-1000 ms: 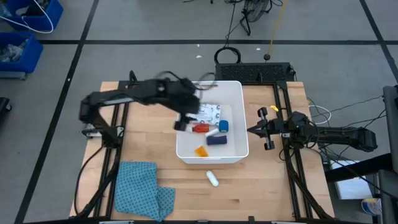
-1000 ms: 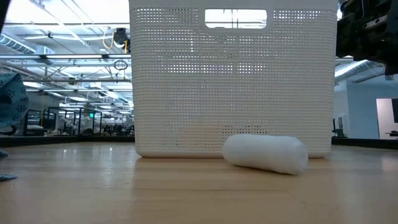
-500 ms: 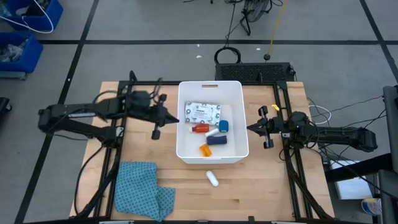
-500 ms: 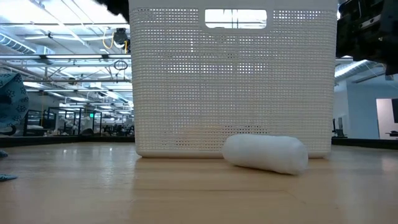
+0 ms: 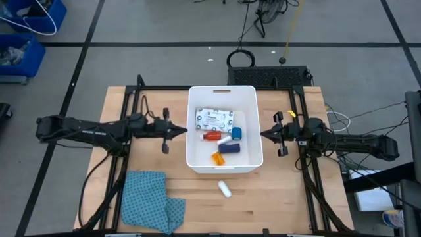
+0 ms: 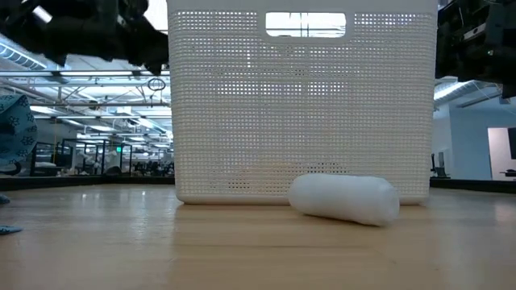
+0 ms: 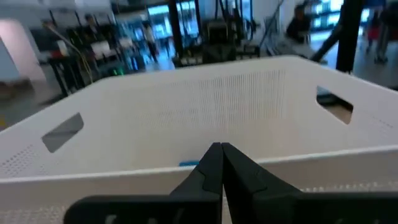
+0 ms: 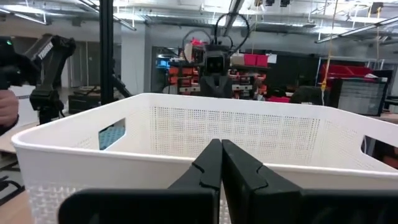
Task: Pick & place medical supplies in basket/bin
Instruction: Put the white rolled gauze into the white bin
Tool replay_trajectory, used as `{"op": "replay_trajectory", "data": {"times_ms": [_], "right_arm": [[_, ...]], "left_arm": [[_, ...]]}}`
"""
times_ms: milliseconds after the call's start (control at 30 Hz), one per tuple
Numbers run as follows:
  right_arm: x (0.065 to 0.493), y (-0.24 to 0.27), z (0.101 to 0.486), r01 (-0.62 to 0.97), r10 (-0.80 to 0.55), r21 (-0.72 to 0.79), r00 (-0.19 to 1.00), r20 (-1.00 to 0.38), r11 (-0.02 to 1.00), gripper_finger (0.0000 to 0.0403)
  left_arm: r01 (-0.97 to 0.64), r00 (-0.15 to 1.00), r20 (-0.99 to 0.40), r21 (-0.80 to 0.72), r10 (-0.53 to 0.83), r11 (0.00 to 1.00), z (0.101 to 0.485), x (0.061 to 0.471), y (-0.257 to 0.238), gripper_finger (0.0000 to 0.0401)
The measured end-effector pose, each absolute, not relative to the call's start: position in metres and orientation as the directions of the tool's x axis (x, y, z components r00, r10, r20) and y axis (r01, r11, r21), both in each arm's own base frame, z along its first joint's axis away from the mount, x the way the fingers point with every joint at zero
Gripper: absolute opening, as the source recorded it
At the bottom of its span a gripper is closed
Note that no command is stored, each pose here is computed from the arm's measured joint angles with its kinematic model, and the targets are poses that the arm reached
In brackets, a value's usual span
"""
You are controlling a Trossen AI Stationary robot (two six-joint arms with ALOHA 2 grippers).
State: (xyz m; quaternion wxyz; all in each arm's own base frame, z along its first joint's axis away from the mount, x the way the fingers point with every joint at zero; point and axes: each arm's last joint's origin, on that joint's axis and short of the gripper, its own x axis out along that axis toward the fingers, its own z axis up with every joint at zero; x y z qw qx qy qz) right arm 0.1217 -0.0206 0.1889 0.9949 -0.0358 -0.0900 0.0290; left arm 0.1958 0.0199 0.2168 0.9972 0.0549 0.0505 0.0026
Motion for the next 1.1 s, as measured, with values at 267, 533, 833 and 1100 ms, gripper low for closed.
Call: {"op": "replay_trajectory", "data": {"times_ms": [267, 533, 833, 1100], "right_arm": [[0.121, -0.019, 0.193, -0.106, 0.119, -0.079, 0.977, 0.179, 0.991, 0.0000], [0.121, -0.017, 0.207, -0.151, 0.169, -0.098, 0.963, 0.210, 0.984, 0.0000], [0.122, -0.017, 0.230, -0.132, 0.147, -0.084, 0.966, 0.213, 0.988, 0.0000], [0.123, 0.000, 0.316, -0.156, 0.159, -0.137, 0.987, 0.013, 0.978, 0.0000]], "left_arm": [[0.002, 0.999, -0.035, 0.114, 0.002, 0.994, 0.209, 0.188, 0.018, 0.0003], [0.024, 0.996, -0.092, 0.091, -0.016, 0.996, 0.202, 0.188, 0.017, 0.0002], [0.029, 0.993, -0.114, 0.048, -0.023, 0.998, 0.200, 0.188, 0.016, 0.0013], [-0.022, 0.994, -0.111, 0.014, 0.023, 1.000, 0.200, 0.188, 0.017, 0.0020]]}}
